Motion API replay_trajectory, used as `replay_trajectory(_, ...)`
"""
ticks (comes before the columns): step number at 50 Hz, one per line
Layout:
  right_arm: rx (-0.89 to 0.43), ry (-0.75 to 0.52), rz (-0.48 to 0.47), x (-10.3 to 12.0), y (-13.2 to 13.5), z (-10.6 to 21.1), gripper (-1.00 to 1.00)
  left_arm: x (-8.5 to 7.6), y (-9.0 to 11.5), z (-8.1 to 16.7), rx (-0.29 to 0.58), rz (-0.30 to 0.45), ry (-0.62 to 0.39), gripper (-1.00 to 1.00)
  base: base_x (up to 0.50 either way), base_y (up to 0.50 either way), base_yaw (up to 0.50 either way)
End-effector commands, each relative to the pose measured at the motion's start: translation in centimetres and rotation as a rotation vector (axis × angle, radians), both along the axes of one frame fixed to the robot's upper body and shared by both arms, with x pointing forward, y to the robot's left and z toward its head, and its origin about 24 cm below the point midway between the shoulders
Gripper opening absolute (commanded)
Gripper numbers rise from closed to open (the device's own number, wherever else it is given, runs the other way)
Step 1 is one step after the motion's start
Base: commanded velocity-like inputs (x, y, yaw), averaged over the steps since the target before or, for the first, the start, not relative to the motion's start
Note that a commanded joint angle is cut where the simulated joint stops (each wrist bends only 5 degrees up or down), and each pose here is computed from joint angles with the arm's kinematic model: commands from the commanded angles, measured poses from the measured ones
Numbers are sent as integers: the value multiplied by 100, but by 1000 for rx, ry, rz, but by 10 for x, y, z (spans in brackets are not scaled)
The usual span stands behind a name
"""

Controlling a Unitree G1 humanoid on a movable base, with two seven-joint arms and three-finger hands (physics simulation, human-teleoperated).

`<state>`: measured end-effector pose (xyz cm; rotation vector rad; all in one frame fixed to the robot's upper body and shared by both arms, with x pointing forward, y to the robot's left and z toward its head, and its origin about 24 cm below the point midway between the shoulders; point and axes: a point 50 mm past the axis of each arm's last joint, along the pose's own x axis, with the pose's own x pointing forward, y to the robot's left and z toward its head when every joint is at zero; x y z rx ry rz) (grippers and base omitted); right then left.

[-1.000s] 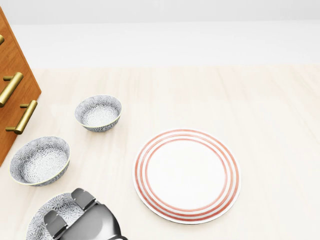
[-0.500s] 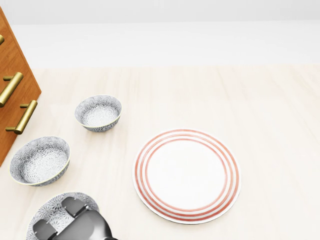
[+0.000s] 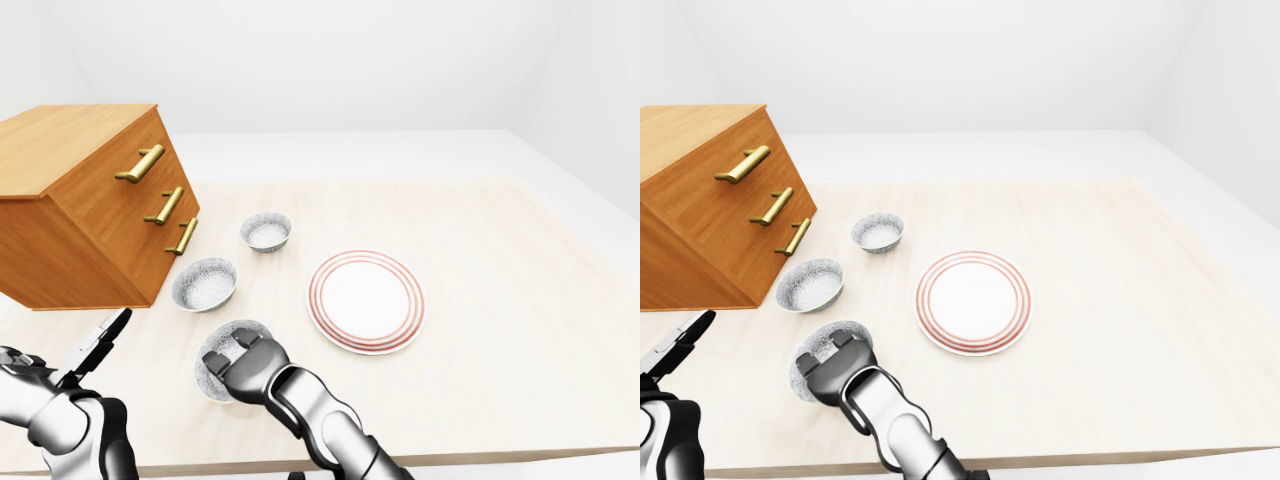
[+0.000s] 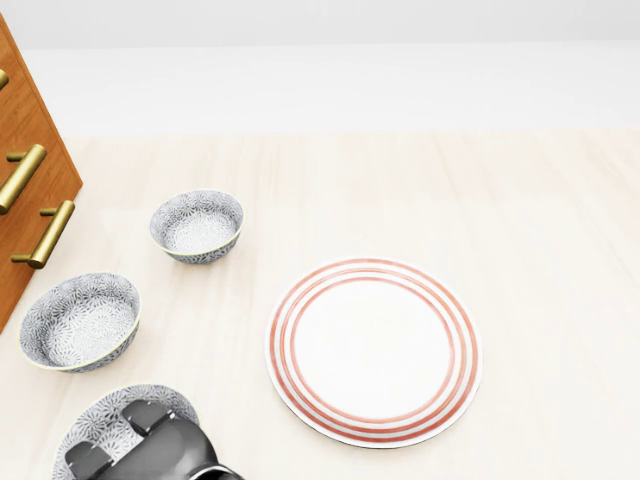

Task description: Put the bowl at the front on the plate.

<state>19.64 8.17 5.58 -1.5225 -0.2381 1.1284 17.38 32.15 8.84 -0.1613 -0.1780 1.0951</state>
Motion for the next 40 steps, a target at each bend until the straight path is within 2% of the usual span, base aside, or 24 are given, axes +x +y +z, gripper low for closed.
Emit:
replay_trajectory(1,8,14,-10,2,0,-1,100,2,0,-3,-7,-3,10,100,0,0,0)
replay_trajectory(10,-15,82,4,0,2,-14,100,-3,0,5,12,4,-22,100,0,0,0)
replay_trajectory(35,-58,212,-8,3,1,-39,100,0,0,0,-1,0,-3,100,0,0,0)
replay_trajectory(36,-57,202,-8,3,1,-38,-22,0,0,0,-2,0,-1,100,0,0,0)
replay_trajectory(37,-53,196,-8,3,1,-36,-100,0,0,0,-1,0,-3,100,0,0,0)
replay_trajectory(40,-42,180,-12,4,0,-33,-100,0,0,0,0,-1,-3,100,0,0,0)
